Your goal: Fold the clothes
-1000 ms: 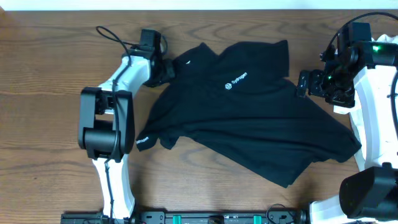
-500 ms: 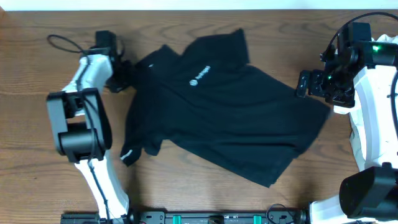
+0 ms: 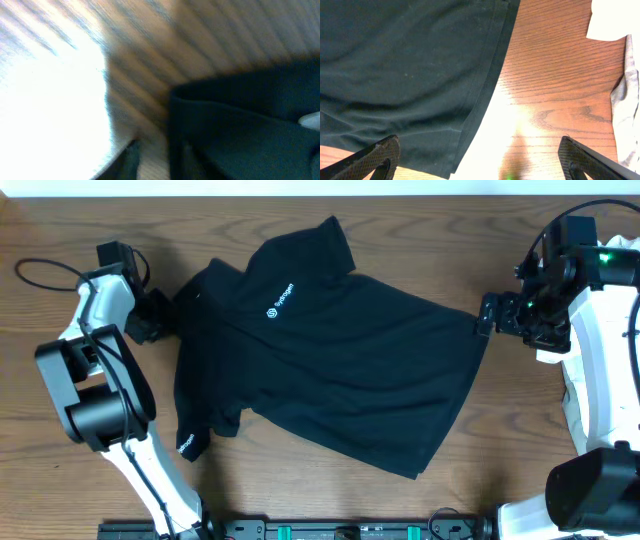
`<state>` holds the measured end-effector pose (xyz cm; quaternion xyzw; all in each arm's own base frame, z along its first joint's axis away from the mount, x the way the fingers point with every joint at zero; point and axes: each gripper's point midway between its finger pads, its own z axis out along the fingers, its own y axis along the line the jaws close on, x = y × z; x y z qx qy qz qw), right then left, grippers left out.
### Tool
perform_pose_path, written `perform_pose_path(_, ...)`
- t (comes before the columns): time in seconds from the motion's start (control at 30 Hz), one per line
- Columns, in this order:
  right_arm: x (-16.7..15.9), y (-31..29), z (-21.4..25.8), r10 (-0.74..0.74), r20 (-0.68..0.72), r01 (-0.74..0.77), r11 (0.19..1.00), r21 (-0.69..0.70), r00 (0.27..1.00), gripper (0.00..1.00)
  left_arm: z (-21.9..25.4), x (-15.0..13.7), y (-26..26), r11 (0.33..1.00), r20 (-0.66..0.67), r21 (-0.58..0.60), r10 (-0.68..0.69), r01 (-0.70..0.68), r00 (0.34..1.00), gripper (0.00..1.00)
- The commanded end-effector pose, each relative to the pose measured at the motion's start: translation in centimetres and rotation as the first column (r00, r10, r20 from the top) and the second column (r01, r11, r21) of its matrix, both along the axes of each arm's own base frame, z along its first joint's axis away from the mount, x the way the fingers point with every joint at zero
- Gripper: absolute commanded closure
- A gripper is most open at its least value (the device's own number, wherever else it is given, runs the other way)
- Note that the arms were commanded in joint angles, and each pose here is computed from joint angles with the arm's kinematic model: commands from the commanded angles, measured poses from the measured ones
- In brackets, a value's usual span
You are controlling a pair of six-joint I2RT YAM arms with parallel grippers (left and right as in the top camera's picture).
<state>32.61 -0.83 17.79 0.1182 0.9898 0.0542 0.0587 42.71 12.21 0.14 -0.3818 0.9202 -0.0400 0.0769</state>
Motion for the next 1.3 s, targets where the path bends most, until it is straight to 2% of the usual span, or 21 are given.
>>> perform_pose_path(0.0,0.0,-0.4,0.6,-0.006,0.020,0.006,1.000,-0.005,1.000,0.01,2.8,-0.1,0.7,0.998,0.040,0.061,0.016,-0.018,0.999,0.58)
perform_pose_path(0.27,0.0,-0.4,0.6,-0.006,0.020,0.006,1.000,-0.005,1.000,0.01,15.0,1.4,-2.4,0.994,0.315,0.108,-0.065,0.032,0.947,0.39)
perform_pose_path(0.43,0.0,-0.4,0.6,-0.006,0.020,0.006,1.000,-0.005,1.000,0.01,21.4,0.2,-5.3,0.992,0.444,0.093,-0.118,0.085,0.888,0.16)
perform_pose_path(0.47,0.1,-0.6,0.6,0.001,0.024,0.000,1.000,-0.018,1.000,0.01,22.4,-0.1,-5.6,0.991,0.463,0.097,-0.125,0.090,0.878,0.06)
perform_pose_path(0.5,0.4,-1.4,0.6,0.023,0.037,-0.020,0.998,-0.066,0.999,0.01,23.3,-0.3,-5.9,0.990,0.480,0.103,-0.132,0.094,0.867,0.02)
perform_pose_path(0.6,1.4,-3.6,0.9,0.049,0.069,-0.034,0.979,-0.201,0.996,0.01,24.6,-1.0,-6.2,0.989,0.499,0.110,-0.138,0.095,0.856,0.02)
perform_pose_path(0.8,1.6,-3.8,0.9,0.046,0.078,-0.029,0.977,-0.212,0.996,0.01,24.4,-1.8,-6.4,0.990,0.477,0.103,-0.136,0.098,0.868,0.02)
perform_pose_path(0.87,4.1,-3.9,1.6,0.046,0.182,-0.006,0.977,-0.214,0.982,0.01,24.4,-1.8,-6.4,0.990,0.477,0.103,-0.136,0.098,0.868,0.02)
perform_pose_path(1.0,6.2,-0.8,2.3,-0.008,0.279,0.014,1.000,-0.019,0.960,0.01,24.4,-1.8,-6.4,0.990,0.477,0.103,-0.136,0.098,0.868,0.02)
perform_pose_path(1.07,7.3,-0.4,2.9,0.005,0.328,-0.006,1.000,0.003,0.945,0.01,24.4,-1.8,-6.4,0.990,0.477,0.103,-0.136,0.098,0.868,0.02)
perform_pose_path(1.2,6.8,0.1,2.0,-0.053,0.283,0.039,0.998,0.055,0.958,0.01,24.4,-1.8,-6.4,0.990,0.477,0.103,-0.136,0.098,0.868,0.02)
perform_pose_path(1.23,6.9,0.3,1.5,-0.066,0.270,0.050,0.997,0.067,0.961,0.03,24.4,-1.8,-6.4,0.990,0.477,0.103,-0.136,0.098,0.868,0.02)
perform_pose_path(1.27,7.0,0.5,1.1,-0.074,0.257,0.054,0.995,0.084,0.963,0.12,24.4,-1.8,-6.4,0.990,0.477,0.103,-0.136,0.098,0.868,0.02)
